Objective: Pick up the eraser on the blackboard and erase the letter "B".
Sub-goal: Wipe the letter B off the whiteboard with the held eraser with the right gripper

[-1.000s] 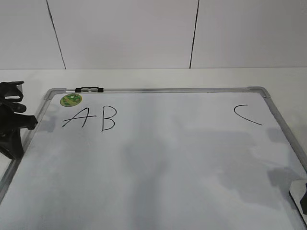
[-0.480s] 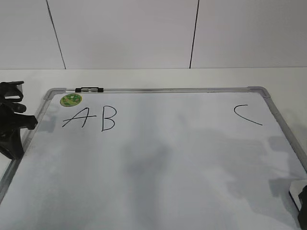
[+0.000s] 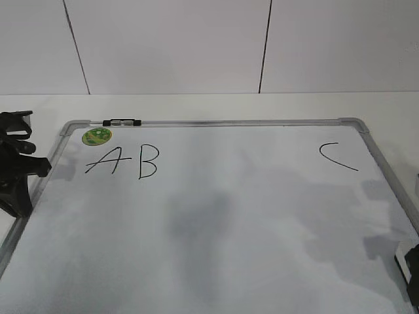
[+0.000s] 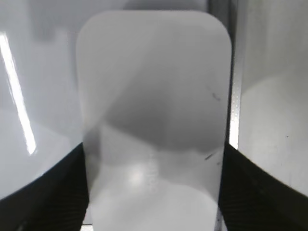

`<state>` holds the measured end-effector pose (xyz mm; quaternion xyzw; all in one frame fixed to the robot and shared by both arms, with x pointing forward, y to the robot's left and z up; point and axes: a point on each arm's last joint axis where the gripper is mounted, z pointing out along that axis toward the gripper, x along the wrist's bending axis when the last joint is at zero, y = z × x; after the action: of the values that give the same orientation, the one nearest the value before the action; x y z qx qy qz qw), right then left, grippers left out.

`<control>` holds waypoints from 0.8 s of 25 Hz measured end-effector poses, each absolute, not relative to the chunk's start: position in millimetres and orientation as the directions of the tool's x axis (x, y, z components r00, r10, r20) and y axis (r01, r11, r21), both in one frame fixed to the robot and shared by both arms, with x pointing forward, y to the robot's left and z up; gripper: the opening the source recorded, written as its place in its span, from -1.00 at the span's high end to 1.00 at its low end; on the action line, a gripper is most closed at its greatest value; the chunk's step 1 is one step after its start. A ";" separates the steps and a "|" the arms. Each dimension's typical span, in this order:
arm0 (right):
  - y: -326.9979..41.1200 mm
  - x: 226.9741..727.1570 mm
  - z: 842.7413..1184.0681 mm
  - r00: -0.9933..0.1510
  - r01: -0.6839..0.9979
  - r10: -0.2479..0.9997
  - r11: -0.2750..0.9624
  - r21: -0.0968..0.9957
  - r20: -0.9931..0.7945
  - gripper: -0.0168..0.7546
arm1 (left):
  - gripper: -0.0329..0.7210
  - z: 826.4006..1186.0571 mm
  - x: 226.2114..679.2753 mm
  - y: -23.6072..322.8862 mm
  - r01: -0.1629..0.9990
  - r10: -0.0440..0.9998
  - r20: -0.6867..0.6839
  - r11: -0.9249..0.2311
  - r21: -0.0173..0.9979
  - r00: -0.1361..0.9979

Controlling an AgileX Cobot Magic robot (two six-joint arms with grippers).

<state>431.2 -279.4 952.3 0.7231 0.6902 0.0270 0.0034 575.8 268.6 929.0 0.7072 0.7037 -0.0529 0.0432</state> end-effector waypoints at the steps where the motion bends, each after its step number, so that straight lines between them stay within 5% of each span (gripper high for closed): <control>1: -279.4 431.5 952.8 0.046 0.998 0.998 -0.047 0.042 0.034 -0.52 | 0.81 929.0 575.8 268.6 1.000 0.991 -0.136 -0.006 -0.013 0.004; 20: -277.9 437.0 973.7 0.047 0.998 0.998 -0.046 -0.033 0.035 -0.52 | 0.81 929.0 575.8 268.6 1.000 0.991 -0.136 -0.006 -0.013 0.004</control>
<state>437.0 -277.9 973.7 0.7232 0.6902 0.0012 -0.0243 575.8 268.6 929.0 0.7072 0.7037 -0.0529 0.0432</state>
